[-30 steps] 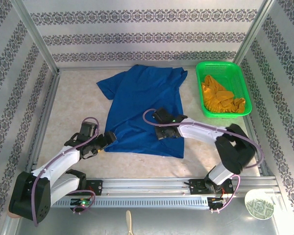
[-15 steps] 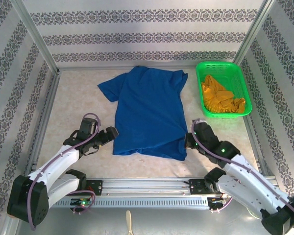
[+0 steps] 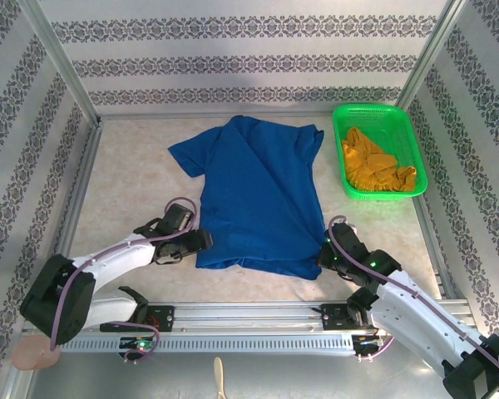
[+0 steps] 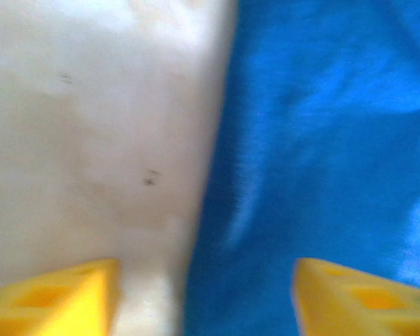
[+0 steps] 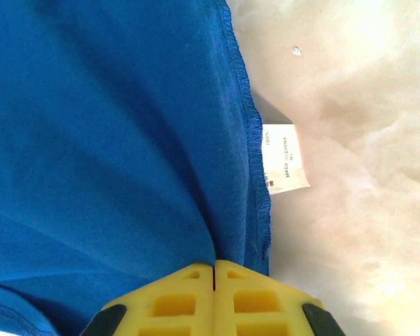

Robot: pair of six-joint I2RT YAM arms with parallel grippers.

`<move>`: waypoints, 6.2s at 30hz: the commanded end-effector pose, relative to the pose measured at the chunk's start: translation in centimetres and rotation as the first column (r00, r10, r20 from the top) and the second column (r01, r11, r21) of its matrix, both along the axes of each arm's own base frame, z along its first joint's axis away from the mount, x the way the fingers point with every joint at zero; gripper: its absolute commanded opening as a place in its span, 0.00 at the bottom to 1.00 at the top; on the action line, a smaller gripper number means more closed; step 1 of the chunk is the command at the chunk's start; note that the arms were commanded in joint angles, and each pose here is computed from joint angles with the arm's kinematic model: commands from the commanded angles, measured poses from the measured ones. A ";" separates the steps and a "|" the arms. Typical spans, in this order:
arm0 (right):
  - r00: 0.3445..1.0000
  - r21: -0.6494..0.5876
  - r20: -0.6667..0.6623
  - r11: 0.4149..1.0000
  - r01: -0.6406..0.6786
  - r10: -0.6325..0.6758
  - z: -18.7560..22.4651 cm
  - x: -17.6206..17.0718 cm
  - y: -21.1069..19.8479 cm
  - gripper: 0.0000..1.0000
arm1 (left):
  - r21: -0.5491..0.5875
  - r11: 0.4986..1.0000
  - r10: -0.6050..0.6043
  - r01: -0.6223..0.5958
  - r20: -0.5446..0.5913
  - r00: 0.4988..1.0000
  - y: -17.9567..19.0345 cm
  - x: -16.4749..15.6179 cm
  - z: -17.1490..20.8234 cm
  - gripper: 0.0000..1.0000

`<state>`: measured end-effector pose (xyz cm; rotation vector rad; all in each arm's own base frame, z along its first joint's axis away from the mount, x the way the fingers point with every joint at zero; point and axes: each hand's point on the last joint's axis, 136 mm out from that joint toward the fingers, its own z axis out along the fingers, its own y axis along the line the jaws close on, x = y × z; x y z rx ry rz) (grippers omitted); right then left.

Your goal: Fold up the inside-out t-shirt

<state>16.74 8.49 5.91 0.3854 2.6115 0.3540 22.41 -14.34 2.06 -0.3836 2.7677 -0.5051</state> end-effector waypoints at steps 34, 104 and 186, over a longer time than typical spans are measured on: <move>0.996 -0.006 0.020 0.997 0.083 -0.083 -0.5 0.4 -1.0 0.00 | 0.167 0.934 0.314 -0.315 0.033 0.949 10.8 31.7 3.8 0.74; 0.996 0.078 0.067 0.995 -0.066 0.061 1.8 3.2 2.2 0.00 | -0.003 1.000 0.018 -0.018 0.002 1.000 -1.4 4.3 1.7 0.88; 0.946 0.312 0.115 0.893 -0.325 0.304 4.6 1.4 7.6 0.00 | -0.159 0.962 0.230 -0.222 0.033 0.973 5.5 -10.2 4.9 0.33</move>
